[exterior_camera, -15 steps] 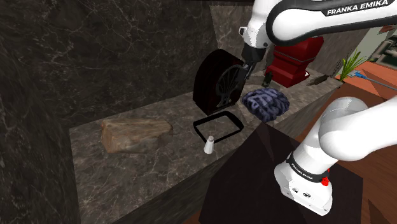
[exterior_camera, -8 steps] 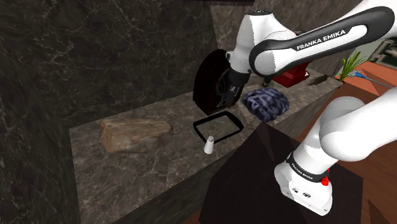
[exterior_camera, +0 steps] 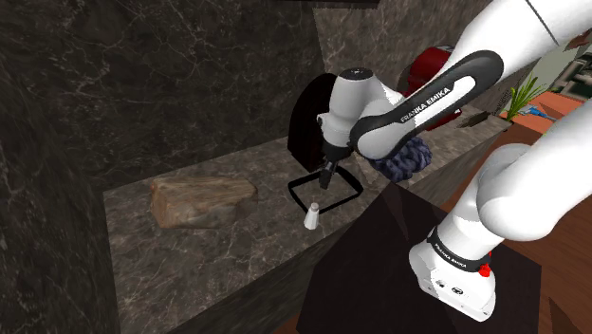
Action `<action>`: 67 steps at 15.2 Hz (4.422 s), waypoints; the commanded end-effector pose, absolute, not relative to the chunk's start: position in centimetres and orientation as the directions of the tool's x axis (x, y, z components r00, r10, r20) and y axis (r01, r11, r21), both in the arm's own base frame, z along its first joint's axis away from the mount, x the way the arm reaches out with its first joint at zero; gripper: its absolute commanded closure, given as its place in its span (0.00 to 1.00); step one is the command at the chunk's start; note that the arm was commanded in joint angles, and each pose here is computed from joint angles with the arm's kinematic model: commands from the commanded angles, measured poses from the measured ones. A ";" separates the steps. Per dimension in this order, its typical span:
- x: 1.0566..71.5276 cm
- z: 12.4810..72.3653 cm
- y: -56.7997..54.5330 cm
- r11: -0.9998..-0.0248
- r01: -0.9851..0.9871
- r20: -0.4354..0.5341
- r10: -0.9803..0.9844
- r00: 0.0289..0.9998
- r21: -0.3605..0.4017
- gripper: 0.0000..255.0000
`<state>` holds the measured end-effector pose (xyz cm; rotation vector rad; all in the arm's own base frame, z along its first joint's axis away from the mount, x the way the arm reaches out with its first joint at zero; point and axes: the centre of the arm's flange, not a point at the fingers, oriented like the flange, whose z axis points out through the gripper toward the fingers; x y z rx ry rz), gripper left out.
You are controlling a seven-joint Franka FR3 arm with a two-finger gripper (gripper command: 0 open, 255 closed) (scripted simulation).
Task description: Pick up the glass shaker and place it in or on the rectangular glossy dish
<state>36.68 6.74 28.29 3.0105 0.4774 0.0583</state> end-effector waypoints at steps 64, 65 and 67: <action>41.0 26.5 1.3 -0.922 0.375 0.018 0.378 0.926 0.099 1.00; 41.5 26.7 0.0 -0.922 0.375 0.018 0.378 0.926 0.099 1.00; 42.4 27.0 -2.4 -0.922 0.375 0.018 0.378 0.926 0.099 1.00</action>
